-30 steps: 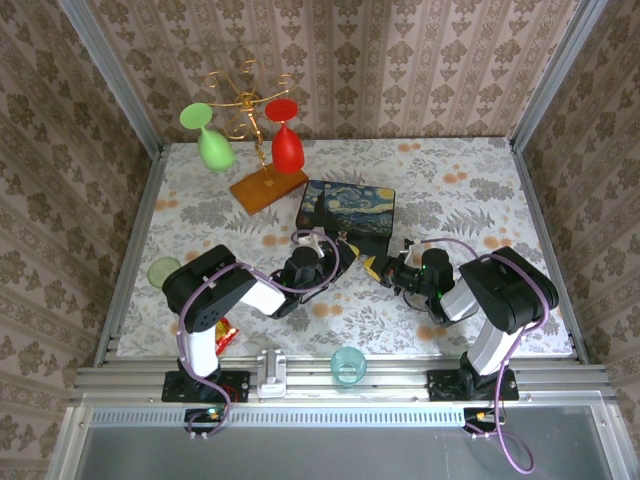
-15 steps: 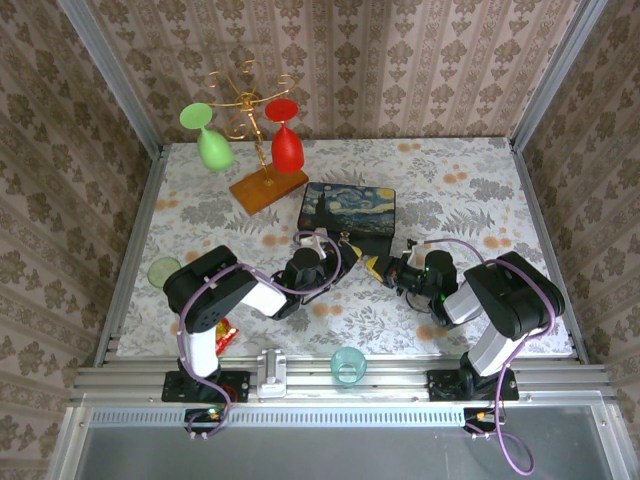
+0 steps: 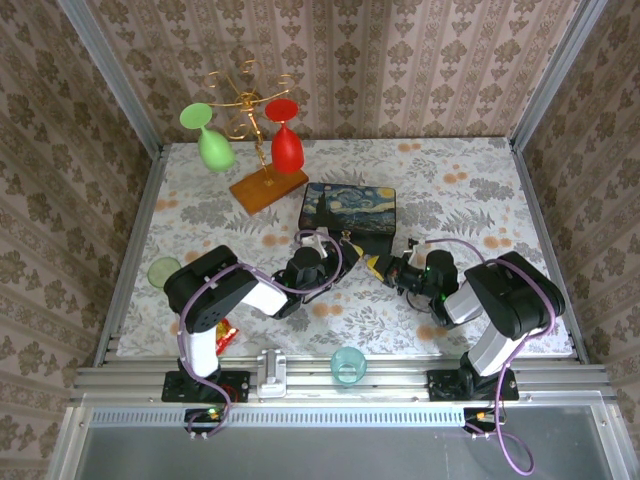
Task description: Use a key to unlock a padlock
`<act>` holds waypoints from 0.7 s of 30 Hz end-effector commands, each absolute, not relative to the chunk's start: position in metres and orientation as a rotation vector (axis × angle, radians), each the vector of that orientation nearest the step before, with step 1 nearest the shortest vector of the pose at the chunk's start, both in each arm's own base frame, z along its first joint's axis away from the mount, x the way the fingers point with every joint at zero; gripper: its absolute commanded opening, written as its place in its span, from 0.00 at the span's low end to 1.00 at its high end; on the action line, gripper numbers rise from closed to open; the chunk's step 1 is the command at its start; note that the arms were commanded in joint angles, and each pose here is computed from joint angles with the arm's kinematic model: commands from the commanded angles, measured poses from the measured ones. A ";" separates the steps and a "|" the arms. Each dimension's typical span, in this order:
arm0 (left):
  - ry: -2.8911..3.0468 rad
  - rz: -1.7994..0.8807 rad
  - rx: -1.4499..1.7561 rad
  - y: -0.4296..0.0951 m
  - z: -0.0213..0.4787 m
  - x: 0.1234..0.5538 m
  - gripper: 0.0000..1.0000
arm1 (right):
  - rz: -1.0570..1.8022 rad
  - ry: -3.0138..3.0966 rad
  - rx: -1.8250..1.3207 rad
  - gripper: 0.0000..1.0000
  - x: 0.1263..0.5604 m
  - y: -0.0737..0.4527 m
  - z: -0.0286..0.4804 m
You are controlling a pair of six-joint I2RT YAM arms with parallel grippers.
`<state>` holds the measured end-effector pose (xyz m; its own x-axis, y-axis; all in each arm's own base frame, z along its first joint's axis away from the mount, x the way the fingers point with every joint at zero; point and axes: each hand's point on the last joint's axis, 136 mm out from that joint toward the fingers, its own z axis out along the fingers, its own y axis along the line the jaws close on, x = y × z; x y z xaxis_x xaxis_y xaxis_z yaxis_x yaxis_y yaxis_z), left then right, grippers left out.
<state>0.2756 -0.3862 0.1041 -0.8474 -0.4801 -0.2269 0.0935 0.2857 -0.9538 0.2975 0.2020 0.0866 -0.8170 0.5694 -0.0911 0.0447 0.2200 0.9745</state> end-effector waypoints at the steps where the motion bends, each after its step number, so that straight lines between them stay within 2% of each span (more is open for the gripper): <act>1: 2.014 -1.756 -0.233 -0.406 0.137 0.255 0.00 | 1.615 2.024 0.533 0.00 0.313 0.200 0.093; 8: 2.022 -1.800 -0.257 -0.413 0.126 0.246 0.00 | 1.656 2.078 0.628 0.00 0.321 0.194 0.074; 14: 1.997 -1.807 -0.209 -0.417 0.137 0.245 0.00 | 1.681 2.142 0.702 0.00 0.320 0.190 0.051; 21: 2.013 -1.817 -0.216 -0.421 0.132 0.241 0.00 | 1.701 2.095 0.630 0.00 0.330 0.192 0.070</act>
<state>0.2744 -0.3869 0.0797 -0.8410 -0.5029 -0.1995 0.0387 0.3118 -0.9494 0.3107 0.1954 0.0564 -0.8569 0.5140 0.0395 0.1523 0.1792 0.9720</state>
